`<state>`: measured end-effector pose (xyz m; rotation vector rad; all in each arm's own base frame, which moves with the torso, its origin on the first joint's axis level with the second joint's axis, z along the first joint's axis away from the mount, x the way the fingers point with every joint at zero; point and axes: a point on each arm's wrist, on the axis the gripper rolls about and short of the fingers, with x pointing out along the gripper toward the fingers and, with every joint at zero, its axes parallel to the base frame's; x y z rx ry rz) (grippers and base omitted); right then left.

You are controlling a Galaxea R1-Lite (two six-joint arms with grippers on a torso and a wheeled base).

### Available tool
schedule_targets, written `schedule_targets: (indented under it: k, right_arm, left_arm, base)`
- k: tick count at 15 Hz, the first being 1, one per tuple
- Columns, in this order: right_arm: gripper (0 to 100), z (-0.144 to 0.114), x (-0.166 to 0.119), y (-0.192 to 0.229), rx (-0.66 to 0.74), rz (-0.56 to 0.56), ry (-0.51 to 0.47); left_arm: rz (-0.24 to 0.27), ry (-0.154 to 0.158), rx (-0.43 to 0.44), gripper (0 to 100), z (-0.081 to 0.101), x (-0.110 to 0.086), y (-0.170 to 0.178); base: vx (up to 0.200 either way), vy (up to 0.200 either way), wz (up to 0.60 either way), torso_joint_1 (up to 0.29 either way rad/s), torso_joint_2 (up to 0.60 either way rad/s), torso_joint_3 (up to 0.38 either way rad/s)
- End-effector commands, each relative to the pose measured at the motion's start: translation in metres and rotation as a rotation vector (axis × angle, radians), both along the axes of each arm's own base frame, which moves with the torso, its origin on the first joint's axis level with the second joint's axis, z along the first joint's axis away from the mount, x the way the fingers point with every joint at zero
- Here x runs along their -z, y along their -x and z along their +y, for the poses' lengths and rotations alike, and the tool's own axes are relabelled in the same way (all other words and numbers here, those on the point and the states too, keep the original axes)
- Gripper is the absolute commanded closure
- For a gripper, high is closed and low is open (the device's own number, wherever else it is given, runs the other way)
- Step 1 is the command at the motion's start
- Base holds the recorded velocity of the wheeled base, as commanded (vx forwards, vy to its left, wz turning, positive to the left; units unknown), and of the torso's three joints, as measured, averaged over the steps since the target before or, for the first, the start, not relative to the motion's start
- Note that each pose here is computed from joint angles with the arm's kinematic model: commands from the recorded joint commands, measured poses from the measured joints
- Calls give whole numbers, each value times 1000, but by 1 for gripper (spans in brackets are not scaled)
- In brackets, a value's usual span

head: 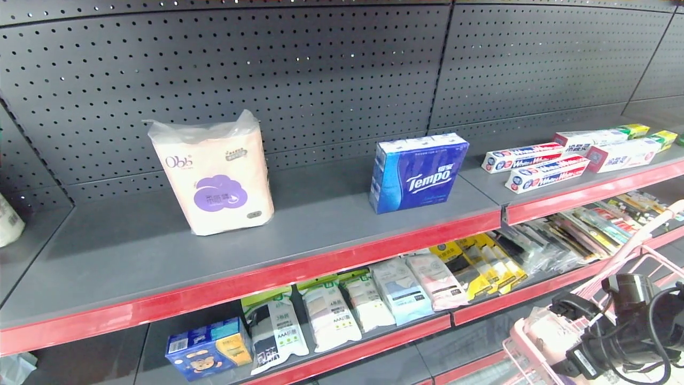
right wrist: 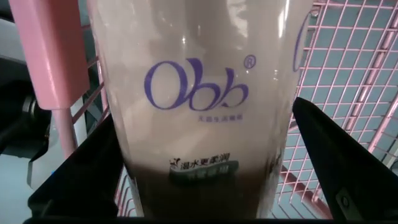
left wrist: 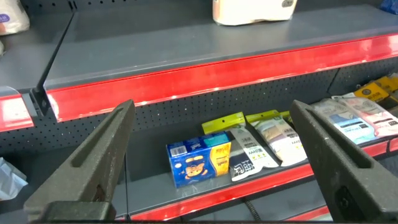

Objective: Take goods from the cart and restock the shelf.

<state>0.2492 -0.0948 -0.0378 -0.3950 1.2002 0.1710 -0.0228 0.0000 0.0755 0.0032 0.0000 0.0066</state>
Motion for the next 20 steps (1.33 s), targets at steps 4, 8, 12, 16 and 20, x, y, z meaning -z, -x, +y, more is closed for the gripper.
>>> schedule_targets:
  k: [4, 8, 12, 16, 20]
  right_arm:
    - [0, 0, 5, -1, -29, 8, -12]
    - [0, -2, 5, -3, -80, 5, 8]
    - [0, -3, 3, -5, -140, 4, 45]
    - [0, -2, 2, -9, -141, 19, 62]
    - [0, -4, -2, -13, -131, 101, 33]
  left_arm:
    - [2, 2, -1, 0, 0, 0, 0]
    - [2, 0, -1, 0, 0, 0, 0]
    - [2, 2, -1, 0, 0, 0, 0]
    - [2, 0, -3, 0, 0, 0, 0]
    - [2, 0, -3, 0, 0, 0, 0]
  base:
    - [0, 0, 0, 0, 0, 0]
    - [0, 0, 0, 0, 0, 0]
    - [0, 0, 0, 0, 0, 0]
    - [0, 0, 0, 0, 0, 0]
    - [0, 0, 0, 0, 0, 0]
